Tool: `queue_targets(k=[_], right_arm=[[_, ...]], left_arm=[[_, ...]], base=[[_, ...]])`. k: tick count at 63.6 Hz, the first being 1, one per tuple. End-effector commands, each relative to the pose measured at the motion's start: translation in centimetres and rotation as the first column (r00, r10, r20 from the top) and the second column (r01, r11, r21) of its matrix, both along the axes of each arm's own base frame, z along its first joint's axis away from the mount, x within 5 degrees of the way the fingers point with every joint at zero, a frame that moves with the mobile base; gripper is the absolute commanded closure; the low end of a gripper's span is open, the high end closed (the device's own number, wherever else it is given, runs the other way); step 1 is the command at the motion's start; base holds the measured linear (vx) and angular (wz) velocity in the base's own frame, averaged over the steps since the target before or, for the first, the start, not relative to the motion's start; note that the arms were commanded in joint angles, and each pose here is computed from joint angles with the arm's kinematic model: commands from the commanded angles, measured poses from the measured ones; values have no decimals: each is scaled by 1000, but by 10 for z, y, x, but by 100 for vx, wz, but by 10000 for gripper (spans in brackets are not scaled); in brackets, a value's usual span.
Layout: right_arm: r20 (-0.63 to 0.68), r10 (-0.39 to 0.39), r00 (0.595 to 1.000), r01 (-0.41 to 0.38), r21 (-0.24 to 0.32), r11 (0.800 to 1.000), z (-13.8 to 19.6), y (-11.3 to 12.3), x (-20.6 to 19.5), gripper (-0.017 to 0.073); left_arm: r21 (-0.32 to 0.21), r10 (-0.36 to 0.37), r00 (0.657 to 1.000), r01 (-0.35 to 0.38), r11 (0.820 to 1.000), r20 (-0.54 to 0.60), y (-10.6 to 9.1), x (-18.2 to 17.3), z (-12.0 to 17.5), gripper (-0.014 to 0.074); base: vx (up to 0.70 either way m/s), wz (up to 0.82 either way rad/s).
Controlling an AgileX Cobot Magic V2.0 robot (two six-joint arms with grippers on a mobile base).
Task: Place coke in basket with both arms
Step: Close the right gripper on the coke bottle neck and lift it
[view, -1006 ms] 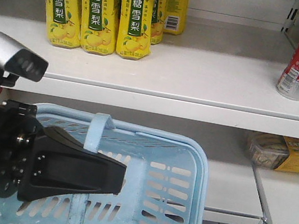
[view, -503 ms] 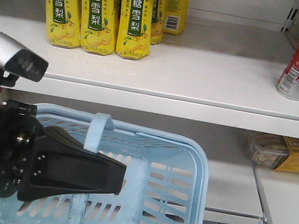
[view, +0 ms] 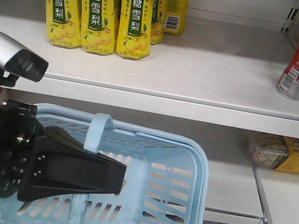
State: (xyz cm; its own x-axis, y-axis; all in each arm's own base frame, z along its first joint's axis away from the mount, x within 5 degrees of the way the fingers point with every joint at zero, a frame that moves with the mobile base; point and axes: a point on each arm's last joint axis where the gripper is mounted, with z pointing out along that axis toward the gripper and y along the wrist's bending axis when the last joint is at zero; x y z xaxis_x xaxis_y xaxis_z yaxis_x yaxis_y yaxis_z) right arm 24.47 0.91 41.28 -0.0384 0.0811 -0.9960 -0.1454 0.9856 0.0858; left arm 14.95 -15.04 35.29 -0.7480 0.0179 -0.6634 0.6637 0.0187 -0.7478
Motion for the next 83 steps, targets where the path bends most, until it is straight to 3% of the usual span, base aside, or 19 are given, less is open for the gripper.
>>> queue_targets(k=[1,16,23,30,36,41,47,59,67,79,83], right_arm=[[57,-64,996,66,-39,997,18,-6,9,-35],[28,-16,999,17,-42,999,19,-3,40,-28],[32,-23,999,24,-43,999,20,-4,42,27],[33,-22,999,23,-45,999,20,-4,41,169],[34,-10,999,11,-45,999,21,-3,39,378],[40,53,998,-51,-50,997,25,3,32,570],[54,163,985,-160,-66,985,33,13,17,571],[106,337,935,-329,-93,940,49,30,-35,564],[118,438,891,-433,-68,899,49,40,-77,564],[35,614,788,-615,8,788,24,55,-115,564],[1,646,764,-645,35,763,13,57,-117,564]], left_arm=[[-143,-121,992,125,982,35,3,-16,26,599],[-142,-124,992,128,982,36,3,-16,25,599],[-142,-124,992,128,982,36,3,-16,25,599],[-142,-124,992,128,982,36,3,-16,25,599],[-142,-124,992,128,982,36,3,-16,25,599],[-141,-124,992,128,982,36,3,-16,25,599],[-141,-124,992,128,982,36,3,-16,25,599],[-141,-124,992,128,982,36,3,-16,25,599],[-141,-124,992,128,982,36,3,-16,25,599],[-141,-126,991,130,981,37,3,-16,25,599],[-141,-127,991,131,981,37,3,-16,25,599]], base=[[0,0],[0,0],[0,0],[0,0],[0,0],[0,0],[0,0],[0,0],[0,0],[0,0],[0,0]])
